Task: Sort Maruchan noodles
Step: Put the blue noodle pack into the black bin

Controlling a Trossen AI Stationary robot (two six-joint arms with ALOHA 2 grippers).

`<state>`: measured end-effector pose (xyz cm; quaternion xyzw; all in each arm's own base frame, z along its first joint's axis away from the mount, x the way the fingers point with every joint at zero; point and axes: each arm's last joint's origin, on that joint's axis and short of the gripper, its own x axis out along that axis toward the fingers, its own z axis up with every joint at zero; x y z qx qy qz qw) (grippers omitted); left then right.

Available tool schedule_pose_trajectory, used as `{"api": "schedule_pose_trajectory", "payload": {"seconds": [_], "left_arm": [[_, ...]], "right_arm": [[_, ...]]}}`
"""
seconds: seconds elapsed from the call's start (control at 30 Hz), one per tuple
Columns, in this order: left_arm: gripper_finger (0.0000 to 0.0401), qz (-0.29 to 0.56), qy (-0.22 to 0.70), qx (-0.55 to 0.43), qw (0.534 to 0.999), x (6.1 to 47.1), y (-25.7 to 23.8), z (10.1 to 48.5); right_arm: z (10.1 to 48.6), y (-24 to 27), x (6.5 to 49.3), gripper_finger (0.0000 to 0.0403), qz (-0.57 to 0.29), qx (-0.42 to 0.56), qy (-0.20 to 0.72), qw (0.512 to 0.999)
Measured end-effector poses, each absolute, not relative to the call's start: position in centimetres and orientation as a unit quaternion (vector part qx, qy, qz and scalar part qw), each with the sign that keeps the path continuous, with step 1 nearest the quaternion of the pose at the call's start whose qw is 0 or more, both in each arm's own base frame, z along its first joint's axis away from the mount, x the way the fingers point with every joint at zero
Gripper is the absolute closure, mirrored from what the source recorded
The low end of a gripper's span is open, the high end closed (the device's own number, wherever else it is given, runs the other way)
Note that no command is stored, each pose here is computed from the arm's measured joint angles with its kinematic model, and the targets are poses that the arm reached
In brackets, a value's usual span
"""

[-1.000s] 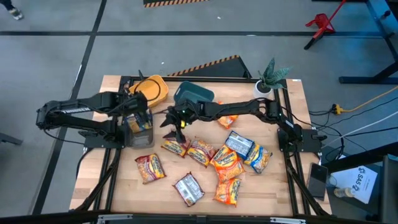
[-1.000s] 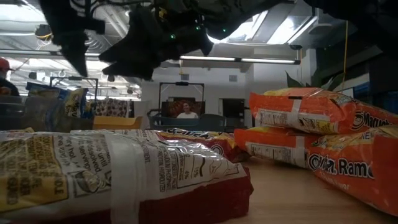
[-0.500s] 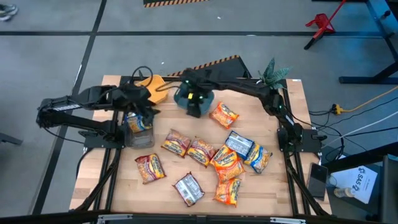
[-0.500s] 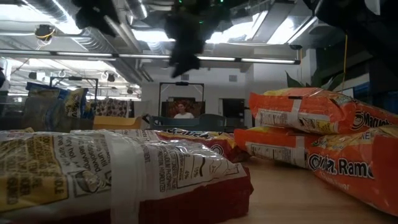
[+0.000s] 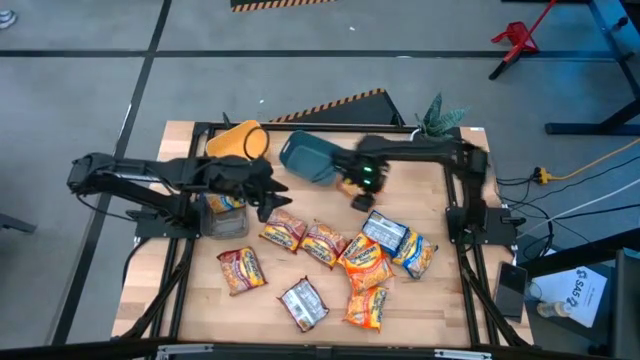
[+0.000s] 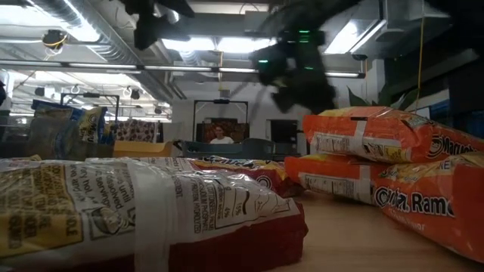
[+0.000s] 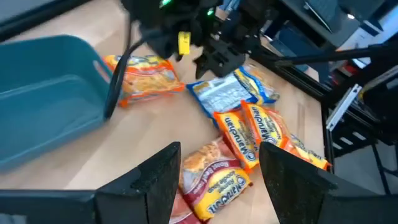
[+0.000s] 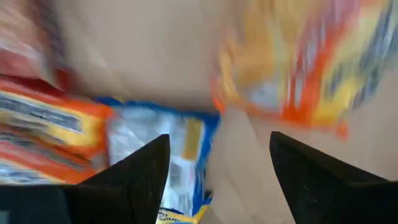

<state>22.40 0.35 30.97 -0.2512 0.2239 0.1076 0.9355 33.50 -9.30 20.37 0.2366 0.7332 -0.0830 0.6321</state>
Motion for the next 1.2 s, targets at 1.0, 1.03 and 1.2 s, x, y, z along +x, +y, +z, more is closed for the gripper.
{"api": "schedule_pose_trajectory", "payload": {"seconds": [1.0, 1.03, 1.2], "left_arm": [[0.0189, -0.012, 0.191, -0.379, 0.905, 34.6, 2.0, 21.6], [0.0189, -0.011, 0.183, -0.388, 0.903, 34.9, 2.2, 21.3], [0.0189, -0.014, 0.163, -0.412, 0.896, 36.7, 3.0, 20.2]], "right_arm": [[16.7, -2.7, 20.0, 0.0143, -0.096, 0.408, 0.522, 0.742], [17.2, -2.6, 19.8, 0.0143, -0.102, 0.413, 0.510, 0.747], [19.1, -0.1, 19.2, 0.0143, -0.164, 0.433, 0.459, 0.758]]}}
